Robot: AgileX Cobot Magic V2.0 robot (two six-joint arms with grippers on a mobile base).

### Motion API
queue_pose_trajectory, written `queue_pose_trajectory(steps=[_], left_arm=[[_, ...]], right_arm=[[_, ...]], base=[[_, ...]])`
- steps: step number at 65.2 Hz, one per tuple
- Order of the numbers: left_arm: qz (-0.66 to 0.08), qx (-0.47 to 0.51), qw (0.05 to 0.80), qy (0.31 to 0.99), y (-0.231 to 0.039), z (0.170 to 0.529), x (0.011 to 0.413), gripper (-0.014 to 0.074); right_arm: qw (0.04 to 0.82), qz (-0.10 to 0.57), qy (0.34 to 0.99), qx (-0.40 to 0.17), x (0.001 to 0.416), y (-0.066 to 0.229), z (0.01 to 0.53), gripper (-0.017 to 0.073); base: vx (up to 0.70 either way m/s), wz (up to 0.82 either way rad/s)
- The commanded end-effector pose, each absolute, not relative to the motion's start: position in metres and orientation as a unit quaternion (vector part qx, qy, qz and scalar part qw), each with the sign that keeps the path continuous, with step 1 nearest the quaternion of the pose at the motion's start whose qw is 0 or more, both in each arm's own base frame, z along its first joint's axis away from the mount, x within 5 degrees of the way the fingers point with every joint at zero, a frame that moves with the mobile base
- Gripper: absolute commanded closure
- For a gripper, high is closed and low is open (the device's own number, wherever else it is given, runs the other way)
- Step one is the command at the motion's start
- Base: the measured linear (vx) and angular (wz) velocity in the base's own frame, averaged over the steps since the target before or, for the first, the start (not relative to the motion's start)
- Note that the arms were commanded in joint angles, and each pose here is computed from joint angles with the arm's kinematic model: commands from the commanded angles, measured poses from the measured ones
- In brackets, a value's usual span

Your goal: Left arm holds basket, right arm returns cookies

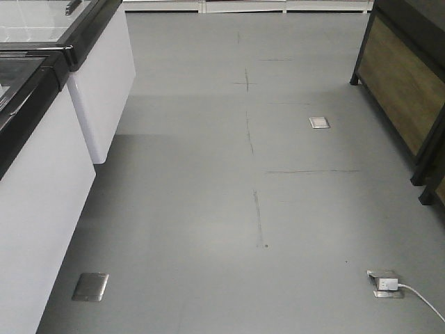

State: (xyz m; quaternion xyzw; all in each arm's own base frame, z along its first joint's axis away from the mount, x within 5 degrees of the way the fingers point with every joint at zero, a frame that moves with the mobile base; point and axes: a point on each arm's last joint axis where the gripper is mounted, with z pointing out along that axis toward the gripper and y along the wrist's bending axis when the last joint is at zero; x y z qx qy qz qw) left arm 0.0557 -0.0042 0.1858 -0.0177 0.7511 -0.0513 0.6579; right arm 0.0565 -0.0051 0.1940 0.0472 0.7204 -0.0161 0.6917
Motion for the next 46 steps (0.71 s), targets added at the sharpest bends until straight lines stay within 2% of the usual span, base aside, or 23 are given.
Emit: queue_pose_trajectory(steps=[1, 11, 39, 46], left_arm=[[-0.055, -0.029, 0.712, 0.7, -0.003, 0.205, 0.055, 0.0599], [-0.052, -0.033, 0.74, 0.67, -0.001, 0.212, 0.054, 0.0599], [-0.027, -0.057, 0.889, 0.454, 0.008, 0.257, 0.037, 0.0599], [-0.026, -0.055, 0.895, 0.443, 0.008, 0.263, 0.035, 0.0599]], right_arm=[[0.715, -0.02, 0.697, 0.044, 0.056, -0.005, 0.195, 0.0565], [0.715, -0.02, 0.697, 0.044, 0.056, -0.005, 0.195, 0.0565], [0.715, -0.02, 0.697, 0.044, 0.056, -0.005, 0.195, 0.0565], [0.715, -0.02, 0.697, 0.044, 0.056, -0.005, 0.195, 0.0565]], base=[[0.0, 0.0], [0.0, 0.0], [0.0, 0.0], [0.0, 0.0]])
